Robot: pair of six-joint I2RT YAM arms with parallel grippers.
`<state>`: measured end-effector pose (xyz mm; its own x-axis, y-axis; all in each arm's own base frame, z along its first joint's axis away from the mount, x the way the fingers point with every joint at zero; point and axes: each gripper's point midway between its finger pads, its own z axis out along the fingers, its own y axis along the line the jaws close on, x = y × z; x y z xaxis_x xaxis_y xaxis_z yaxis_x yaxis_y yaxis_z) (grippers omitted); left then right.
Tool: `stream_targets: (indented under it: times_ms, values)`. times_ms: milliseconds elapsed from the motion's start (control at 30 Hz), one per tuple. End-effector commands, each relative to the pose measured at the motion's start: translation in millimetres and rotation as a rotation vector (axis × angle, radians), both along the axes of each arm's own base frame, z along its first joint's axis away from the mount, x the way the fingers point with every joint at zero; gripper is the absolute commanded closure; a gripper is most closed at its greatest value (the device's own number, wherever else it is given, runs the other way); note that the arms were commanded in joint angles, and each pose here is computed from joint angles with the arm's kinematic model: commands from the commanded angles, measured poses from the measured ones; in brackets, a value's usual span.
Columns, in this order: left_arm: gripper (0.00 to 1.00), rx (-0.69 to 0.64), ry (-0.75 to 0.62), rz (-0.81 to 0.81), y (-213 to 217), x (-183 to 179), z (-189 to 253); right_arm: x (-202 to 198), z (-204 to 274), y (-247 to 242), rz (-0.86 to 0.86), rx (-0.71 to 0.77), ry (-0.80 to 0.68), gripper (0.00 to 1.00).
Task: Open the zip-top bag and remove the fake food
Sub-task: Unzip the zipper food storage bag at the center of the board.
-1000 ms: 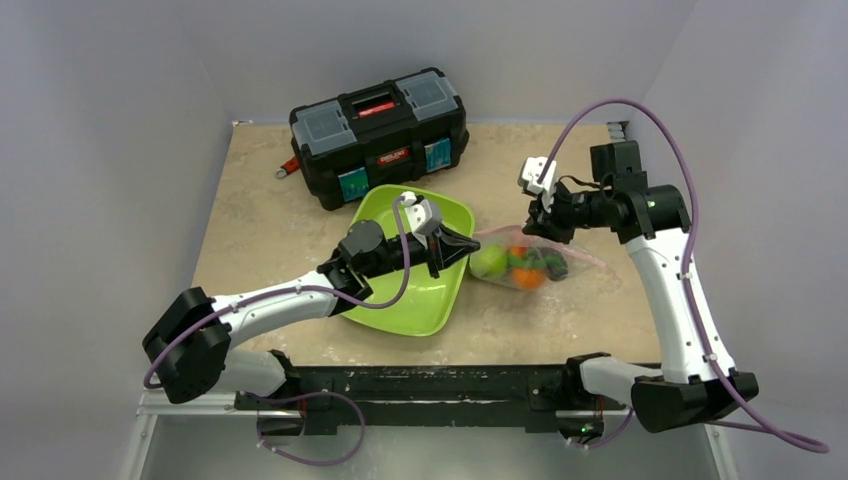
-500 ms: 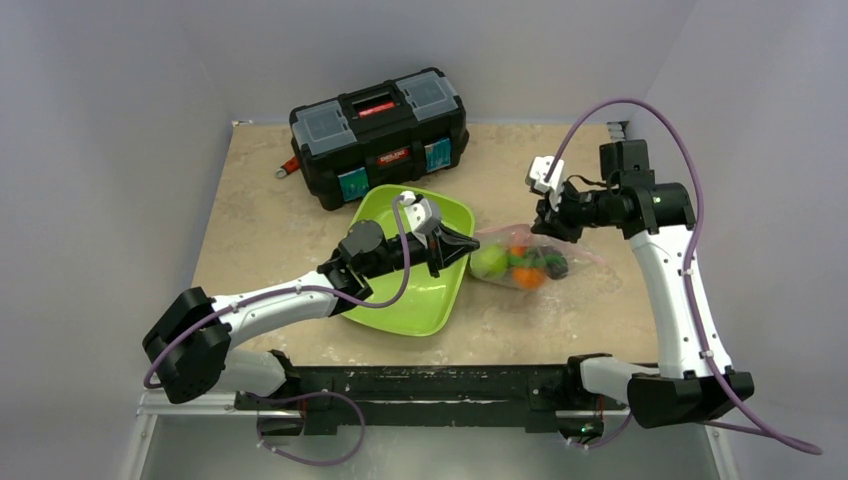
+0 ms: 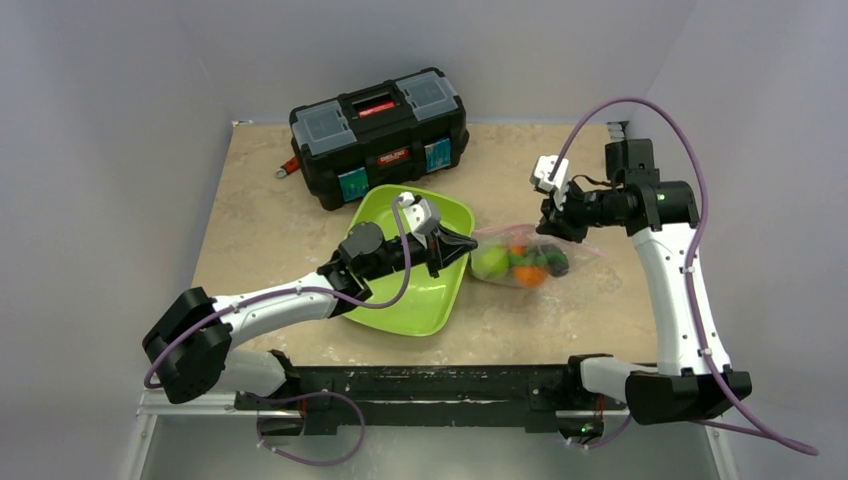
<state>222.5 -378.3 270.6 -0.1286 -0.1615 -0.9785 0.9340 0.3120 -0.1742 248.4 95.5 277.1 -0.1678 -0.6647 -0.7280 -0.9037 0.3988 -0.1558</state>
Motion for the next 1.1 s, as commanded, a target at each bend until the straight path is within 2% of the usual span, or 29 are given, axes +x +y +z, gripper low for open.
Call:
stream_targets:
  times_ms: [0,1067]
  values:
    - [1.0,-0.028,-0.034,0.041,9,4,10,14,14,-20,-0.048,-0.066,-0.081,1.0]
    - [1.0,-0.043,-0.025,0.194,24,31,17,13,2,-103,-0.207,-0.178,-0.06,1.0]
